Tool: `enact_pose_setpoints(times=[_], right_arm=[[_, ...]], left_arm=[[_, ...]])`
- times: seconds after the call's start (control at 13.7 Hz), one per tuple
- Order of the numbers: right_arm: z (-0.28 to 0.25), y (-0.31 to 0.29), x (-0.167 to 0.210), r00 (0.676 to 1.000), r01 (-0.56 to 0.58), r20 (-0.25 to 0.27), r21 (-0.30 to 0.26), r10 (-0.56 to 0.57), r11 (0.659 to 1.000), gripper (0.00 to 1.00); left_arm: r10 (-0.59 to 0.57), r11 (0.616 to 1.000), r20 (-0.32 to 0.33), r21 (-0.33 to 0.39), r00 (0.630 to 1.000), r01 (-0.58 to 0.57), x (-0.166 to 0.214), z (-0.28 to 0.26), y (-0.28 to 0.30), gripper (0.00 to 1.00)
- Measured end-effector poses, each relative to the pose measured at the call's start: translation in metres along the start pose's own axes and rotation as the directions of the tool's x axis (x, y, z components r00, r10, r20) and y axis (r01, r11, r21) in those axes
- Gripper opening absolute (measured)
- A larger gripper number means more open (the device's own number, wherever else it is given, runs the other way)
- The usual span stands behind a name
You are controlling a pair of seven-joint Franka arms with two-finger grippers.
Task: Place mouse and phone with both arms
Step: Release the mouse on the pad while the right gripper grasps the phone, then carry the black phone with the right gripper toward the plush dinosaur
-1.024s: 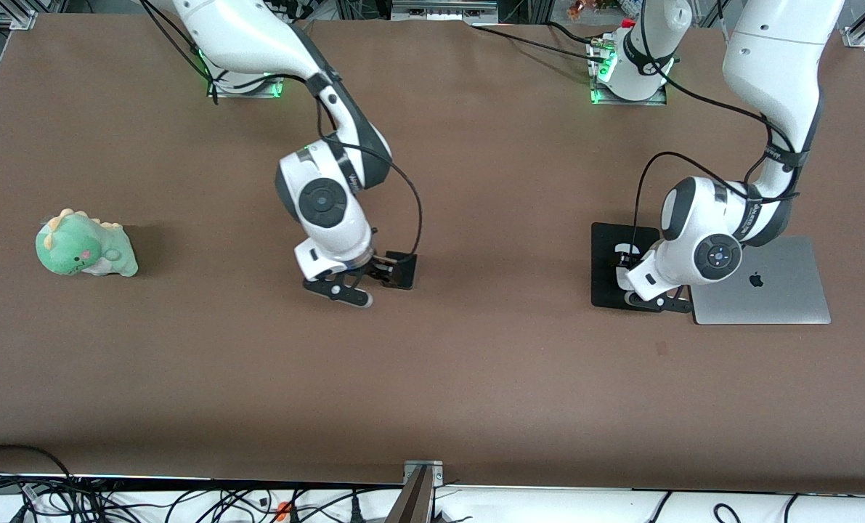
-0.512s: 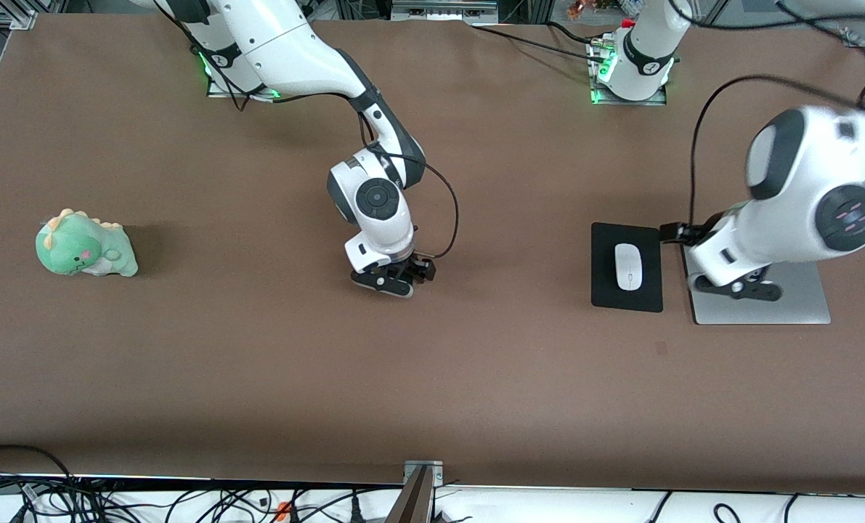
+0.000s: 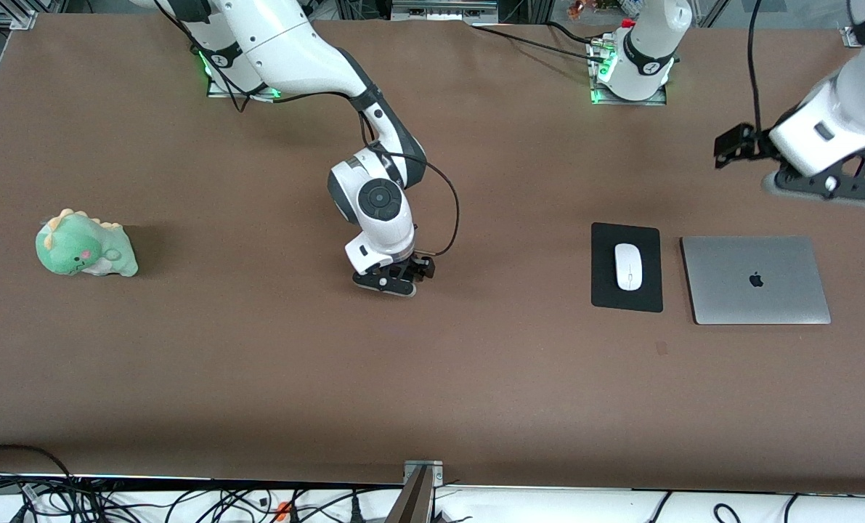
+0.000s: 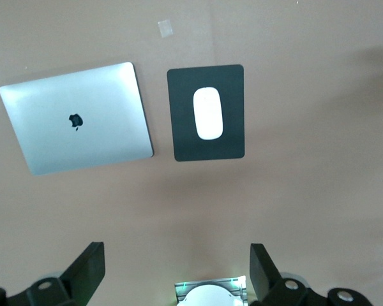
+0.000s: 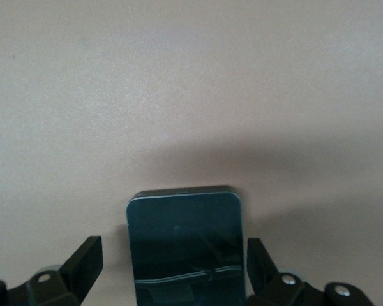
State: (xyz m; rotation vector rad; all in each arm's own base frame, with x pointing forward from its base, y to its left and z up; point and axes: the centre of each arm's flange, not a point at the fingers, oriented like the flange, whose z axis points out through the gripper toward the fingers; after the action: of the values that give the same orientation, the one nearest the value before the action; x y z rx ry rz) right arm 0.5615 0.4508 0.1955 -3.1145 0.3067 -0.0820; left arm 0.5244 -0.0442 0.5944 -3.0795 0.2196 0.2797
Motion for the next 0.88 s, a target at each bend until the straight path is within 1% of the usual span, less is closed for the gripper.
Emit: enact_pose_setpoints(times=[0.15, 0.29, 0.59, 0.88], right_arm=[[-0.012, 0.004, 0.007, 1.0, 0.021, 0.004, -0.012, -0.021, 1.0, 1.0], [-0.015, 0.004, 0.006, 1.0, 0.023, 0.009, -0.016, -0.023, 1.0, 1.0], [0.003, 0.003, -0.002, 0.999, 0.033, 0.022, -0.033, -0.032, 0.999, 1.0], [0.015, 0.003, -0.005, 0.999, 0.037, 0.019, -0.034, -0.037, 0.999, 1.0]], left_arm=[[-0.005, 1.0, -0.017, 0.0, 1.0, 0.005, -0.004, 0.004, -0.005, 1.0], [-0.014, 1.0, -0.051, 0.0, 0.999, 0.014, 0.003, 0.005, -0.009, 1.0], [-0.056, 0.998, -0.083, -0.008, 0.995, 0.056, 0.02, -0.002, -0.034, 1.0], [-0.064, 0.998, -0.117, -0.008, 0.991, 0.063, 0.02, -0.019, -0.039, 1.0]])
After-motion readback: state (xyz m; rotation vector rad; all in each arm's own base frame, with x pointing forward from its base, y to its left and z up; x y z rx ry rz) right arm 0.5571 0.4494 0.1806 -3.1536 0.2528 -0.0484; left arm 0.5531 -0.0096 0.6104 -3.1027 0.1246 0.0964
